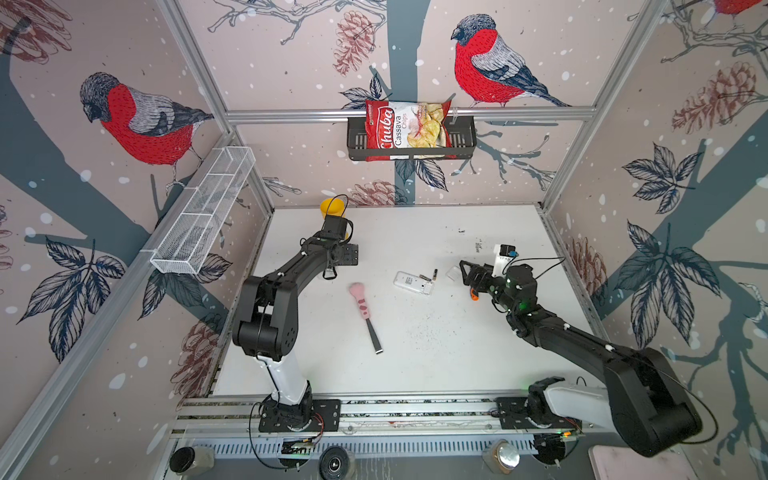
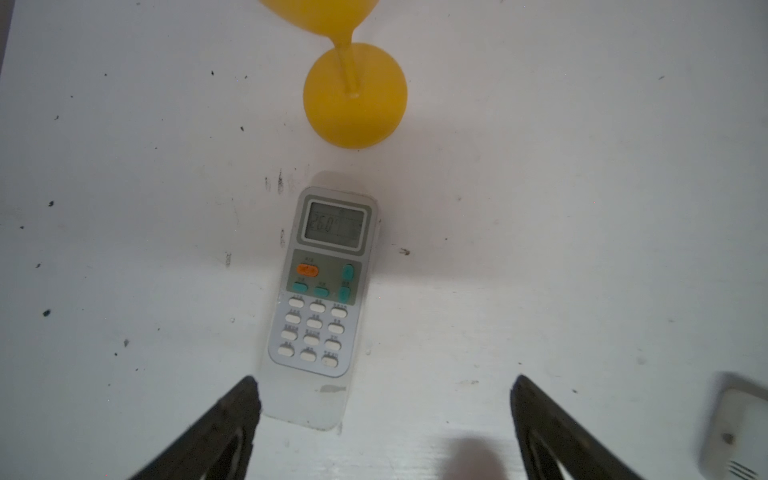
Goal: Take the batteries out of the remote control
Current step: 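Grasp the grey air-conditioner remote with the left gripper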
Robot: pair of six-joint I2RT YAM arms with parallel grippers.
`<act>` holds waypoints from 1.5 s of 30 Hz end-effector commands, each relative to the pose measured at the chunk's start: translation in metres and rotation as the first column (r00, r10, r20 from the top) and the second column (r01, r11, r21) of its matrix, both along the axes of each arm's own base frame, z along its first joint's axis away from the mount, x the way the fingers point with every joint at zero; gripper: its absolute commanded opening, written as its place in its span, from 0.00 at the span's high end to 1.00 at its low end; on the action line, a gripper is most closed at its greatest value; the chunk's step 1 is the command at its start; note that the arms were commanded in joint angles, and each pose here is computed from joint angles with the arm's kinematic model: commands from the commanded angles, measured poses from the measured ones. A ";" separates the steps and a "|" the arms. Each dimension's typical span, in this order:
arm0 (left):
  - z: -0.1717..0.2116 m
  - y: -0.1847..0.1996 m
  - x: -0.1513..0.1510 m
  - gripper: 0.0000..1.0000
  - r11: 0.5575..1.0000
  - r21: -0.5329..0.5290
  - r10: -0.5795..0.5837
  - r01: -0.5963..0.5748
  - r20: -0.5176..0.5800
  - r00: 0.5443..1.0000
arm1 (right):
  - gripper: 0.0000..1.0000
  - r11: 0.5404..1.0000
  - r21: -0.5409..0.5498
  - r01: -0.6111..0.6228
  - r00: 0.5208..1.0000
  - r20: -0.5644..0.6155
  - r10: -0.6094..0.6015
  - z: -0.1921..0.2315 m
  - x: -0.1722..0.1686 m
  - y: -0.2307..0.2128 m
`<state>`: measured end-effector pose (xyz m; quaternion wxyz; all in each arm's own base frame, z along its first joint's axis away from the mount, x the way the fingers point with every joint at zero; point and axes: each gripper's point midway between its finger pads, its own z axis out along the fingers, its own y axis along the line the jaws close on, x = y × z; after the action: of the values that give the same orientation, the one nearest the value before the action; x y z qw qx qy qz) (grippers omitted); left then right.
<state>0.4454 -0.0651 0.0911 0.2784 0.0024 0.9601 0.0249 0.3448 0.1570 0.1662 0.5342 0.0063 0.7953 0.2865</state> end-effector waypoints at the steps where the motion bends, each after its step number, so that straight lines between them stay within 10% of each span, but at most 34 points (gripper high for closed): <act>1: -0.019 0.000 -0.007 0.07 0.996 0.032 -0.084 0.087 -0.099 0.992 | 0.03 0.994 0.084 -0.069 0.996 0.055 0.065 0.017 -0.010 0.015; 45: -0.075 0.037 0.025 0.18 0.998 0.017 -0.066 0.067 -0.093 0.993 | 0.03 0.988 0.043 -0.148 0.984 0.104 0.143 0.024 -0.030 0.047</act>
<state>0.4727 -0.0359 0.0225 0.2451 0.0401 0.9686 0.0058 0.3138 0.2043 0.1793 0.5316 -0.0480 0.7720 0.3450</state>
